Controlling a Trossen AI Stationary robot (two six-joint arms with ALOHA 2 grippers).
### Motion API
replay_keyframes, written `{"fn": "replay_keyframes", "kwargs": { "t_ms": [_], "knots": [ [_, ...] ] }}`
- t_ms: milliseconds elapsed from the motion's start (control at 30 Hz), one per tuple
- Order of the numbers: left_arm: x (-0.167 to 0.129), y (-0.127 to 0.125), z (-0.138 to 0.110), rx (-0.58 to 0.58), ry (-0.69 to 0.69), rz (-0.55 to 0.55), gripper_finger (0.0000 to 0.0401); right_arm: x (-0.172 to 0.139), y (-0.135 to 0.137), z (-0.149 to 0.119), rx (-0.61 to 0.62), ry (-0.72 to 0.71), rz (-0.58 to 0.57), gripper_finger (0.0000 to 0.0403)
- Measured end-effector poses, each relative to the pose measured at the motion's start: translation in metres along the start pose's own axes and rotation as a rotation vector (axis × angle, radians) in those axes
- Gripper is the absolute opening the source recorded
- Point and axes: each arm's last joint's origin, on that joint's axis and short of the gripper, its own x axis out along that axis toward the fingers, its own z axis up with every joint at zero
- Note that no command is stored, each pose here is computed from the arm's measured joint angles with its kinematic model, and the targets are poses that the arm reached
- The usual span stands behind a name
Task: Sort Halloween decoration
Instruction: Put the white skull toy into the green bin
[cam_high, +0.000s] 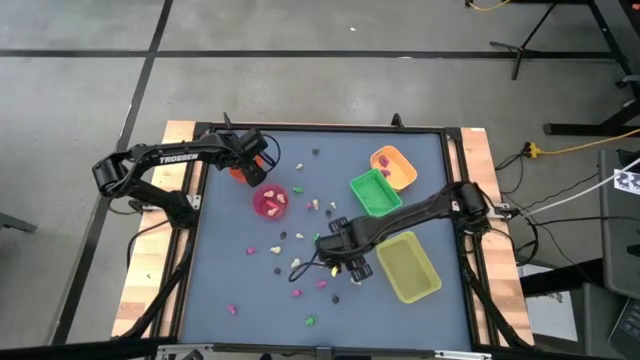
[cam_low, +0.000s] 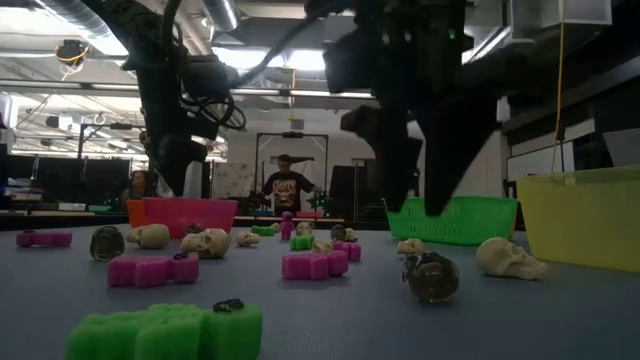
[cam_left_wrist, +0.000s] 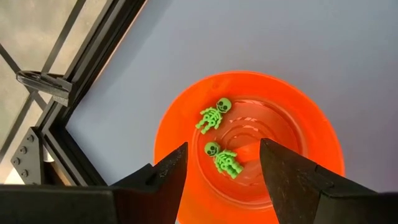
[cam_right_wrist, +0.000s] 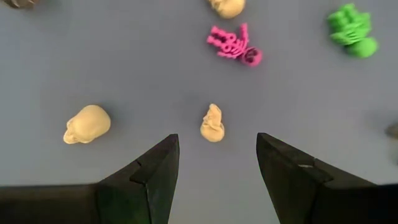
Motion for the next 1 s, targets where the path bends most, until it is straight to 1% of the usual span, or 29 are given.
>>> {"fn": "replay_keyframes", "kwargs": {
  "t_ms": [200,467,800,1000],
  "knots": [
    [0.000,0.000,0.000,-0.023,0.000,0.000,0.0183,0.009,0.000,0.001,0.000,0.020,0.006,0.0214],
    [0.000,0.000,0.000,-0.022,0.000,-0.001,0.0183,0.009,-0.001,0.006,-0.003,-0.029,-0.003,0.0214],
    [0.000,0.000,0.000,-0.021,0.002,-0.001,0.0183,0.031,-0.001,0.006,-0.011,0.027,0.007,0.0214],
    [0.000,0.000,0.000,-0.021,0.002,-0.001,0.0183,0.031,-0.002,0.006,-0.029,0.033,-0.006,0.0214]
  ]
}}
